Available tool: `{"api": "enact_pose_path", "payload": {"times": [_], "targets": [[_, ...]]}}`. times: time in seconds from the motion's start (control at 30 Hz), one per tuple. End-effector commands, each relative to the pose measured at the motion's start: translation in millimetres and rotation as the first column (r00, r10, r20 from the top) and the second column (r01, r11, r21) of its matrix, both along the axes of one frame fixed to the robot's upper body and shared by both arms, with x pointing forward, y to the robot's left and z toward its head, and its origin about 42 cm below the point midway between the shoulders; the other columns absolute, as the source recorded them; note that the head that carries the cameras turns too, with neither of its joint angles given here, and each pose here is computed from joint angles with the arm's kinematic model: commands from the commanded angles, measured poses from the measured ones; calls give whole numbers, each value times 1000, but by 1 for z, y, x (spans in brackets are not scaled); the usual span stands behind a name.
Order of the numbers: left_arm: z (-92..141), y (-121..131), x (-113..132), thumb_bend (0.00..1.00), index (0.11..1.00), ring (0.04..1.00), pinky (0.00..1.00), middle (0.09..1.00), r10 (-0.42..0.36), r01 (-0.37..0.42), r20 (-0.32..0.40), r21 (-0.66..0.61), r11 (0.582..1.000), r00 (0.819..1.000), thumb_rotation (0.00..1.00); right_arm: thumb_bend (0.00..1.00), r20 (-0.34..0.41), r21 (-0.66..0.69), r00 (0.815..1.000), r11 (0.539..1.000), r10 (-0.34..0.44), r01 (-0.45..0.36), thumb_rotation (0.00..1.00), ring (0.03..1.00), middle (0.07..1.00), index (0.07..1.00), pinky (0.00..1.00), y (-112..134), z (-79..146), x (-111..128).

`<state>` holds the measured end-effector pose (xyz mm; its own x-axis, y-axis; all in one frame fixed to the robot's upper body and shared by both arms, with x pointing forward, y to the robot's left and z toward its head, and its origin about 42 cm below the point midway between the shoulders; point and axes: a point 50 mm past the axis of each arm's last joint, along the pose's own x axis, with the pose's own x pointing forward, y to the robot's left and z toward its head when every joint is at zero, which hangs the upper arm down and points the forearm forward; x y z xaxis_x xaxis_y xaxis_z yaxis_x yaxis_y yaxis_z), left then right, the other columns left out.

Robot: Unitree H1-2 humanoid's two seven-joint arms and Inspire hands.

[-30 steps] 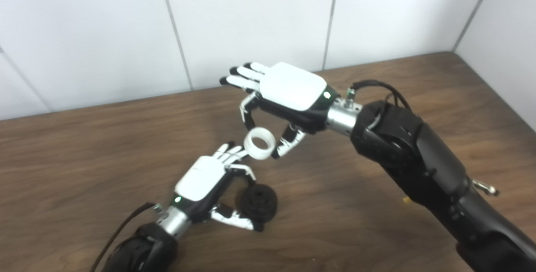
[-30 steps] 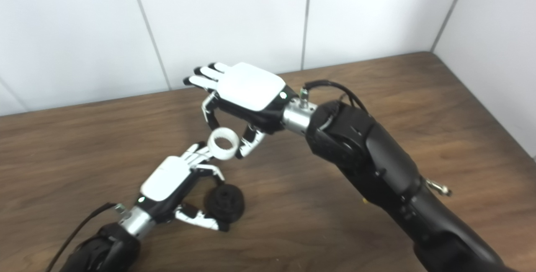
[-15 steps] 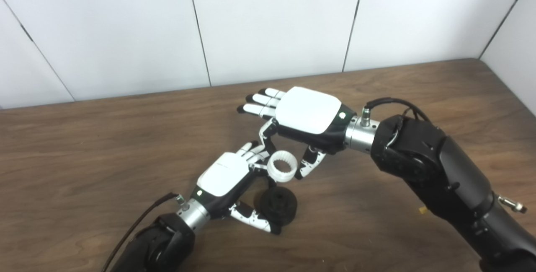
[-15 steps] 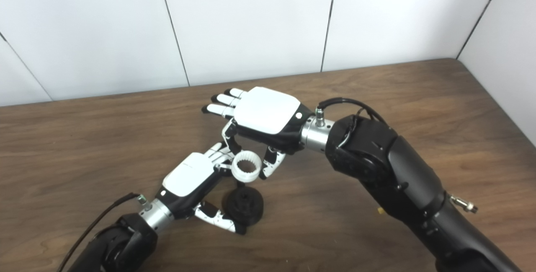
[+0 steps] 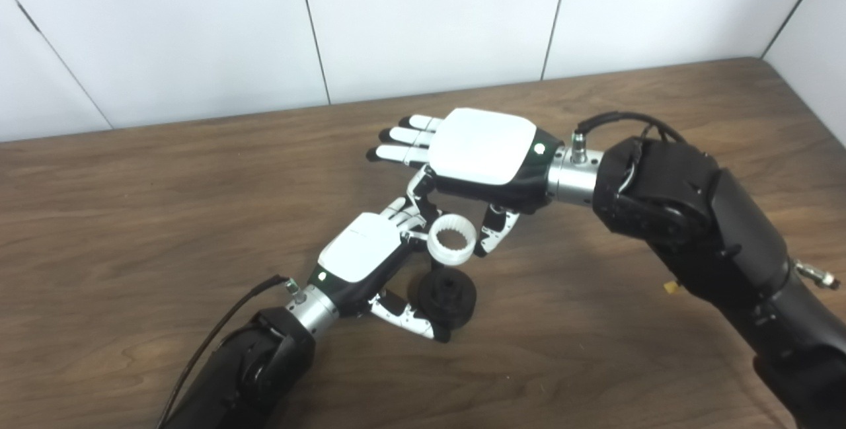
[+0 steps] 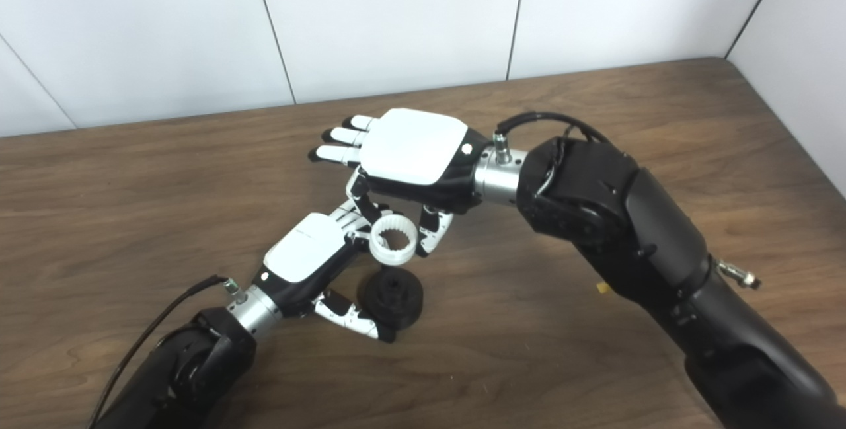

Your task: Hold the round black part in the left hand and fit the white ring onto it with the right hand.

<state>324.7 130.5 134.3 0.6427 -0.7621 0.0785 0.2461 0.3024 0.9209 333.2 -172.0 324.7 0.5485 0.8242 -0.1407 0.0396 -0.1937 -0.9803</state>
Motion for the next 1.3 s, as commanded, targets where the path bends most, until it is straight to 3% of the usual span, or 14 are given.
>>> {"api": "enact_pose_path", "payload": {"times": [0.0,0.4,0.7,0.93,1.27], "targets": [[8,-3,1,517,479,940,1000,914,-15,16,37,-11,1000,999,49,521,63,15,997,999,44,-45,127,1000,976,480,1000,4,20,-3],[12,-6,2,517,479,937,1000,918,-22,22,37,-20,1000,999,49,521,42,1,997,998,64,-64,127,1000,974,479,1000,4,24,-8],[15,-7,0,517,479,937,1000,914,-17,18,34,-25,1000,999,49,521,-7,0,997,997,76,-76,130,1000,970,480,1000,0,3,-10],[17,-8,1,517,479,940,1000,915,-20,21,38,-16,1000,999,49,518,-40,-43,998,998,51,-52,130,1000,986,481,1000,2,0,-15],[19,-8,-1,517,479,940,1000,914,-23,24,39,-20,1000,999,49,520,-29,-62,997,996,67,-69,131,1000,978,480,1000,2,-4,-17]]}}
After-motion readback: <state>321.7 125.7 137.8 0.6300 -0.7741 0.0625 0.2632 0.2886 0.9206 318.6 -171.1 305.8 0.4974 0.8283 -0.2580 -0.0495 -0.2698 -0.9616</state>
